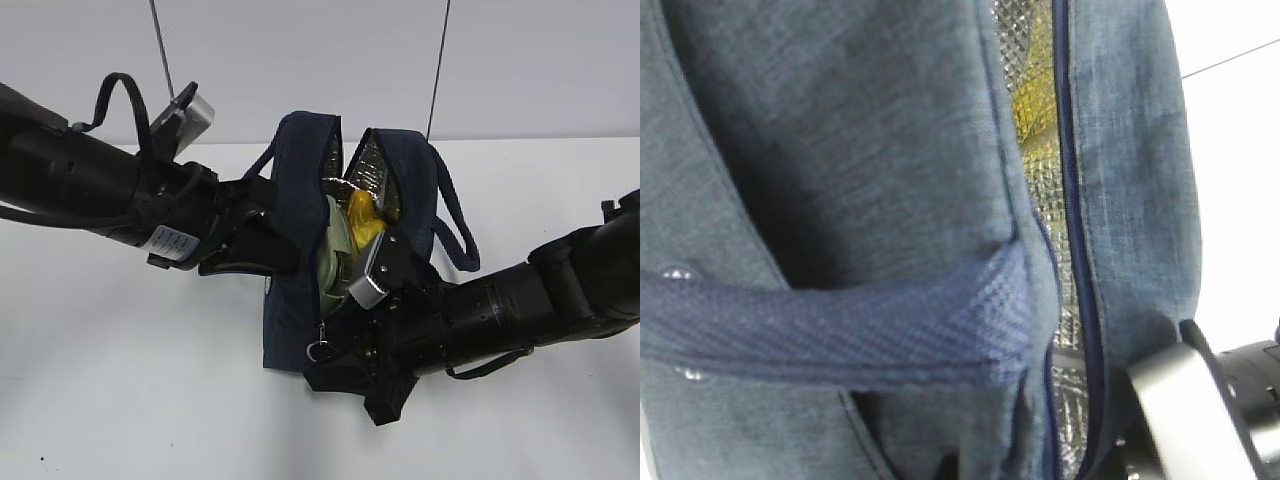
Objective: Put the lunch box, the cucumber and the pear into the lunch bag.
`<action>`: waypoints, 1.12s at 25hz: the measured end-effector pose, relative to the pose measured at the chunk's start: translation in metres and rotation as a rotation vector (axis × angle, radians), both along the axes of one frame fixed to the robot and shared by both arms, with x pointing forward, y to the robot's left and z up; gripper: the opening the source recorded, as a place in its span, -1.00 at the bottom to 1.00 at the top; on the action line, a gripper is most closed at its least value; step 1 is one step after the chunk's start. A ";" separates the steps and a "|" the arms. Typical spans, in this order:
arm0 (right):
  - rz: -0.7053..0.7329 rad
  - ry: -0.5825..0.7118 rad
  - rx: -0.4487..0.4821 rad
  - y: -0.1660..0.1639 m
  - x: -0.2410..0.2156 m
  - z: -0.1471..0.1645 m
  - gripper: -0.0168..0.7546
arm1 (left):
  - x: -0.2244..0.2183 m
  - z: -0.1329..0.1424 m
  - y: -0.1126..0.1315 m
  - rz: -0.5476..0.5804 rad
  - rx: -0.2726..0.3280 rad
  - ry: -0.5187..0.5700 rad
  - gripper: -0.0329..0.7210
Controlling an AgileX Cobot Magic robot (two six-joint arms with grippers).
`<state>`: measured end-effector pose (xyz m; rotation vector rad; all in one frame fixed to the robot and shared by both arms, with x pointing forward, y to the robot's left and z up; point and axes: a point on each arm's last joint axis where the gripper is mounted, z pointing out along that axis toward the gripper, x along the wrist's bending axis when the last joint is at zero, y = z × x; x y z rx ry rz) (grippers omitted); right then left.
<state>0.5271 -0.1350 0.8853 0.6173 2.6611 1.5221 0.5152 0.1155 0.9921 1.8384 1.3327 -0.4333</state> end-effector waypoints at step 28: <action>0.019 -0.006 -0.017 -0.001 -0.004 0.018 -0.94 | 0.000 0.000 0.000 -0.001 0.002 -0.001 -0.94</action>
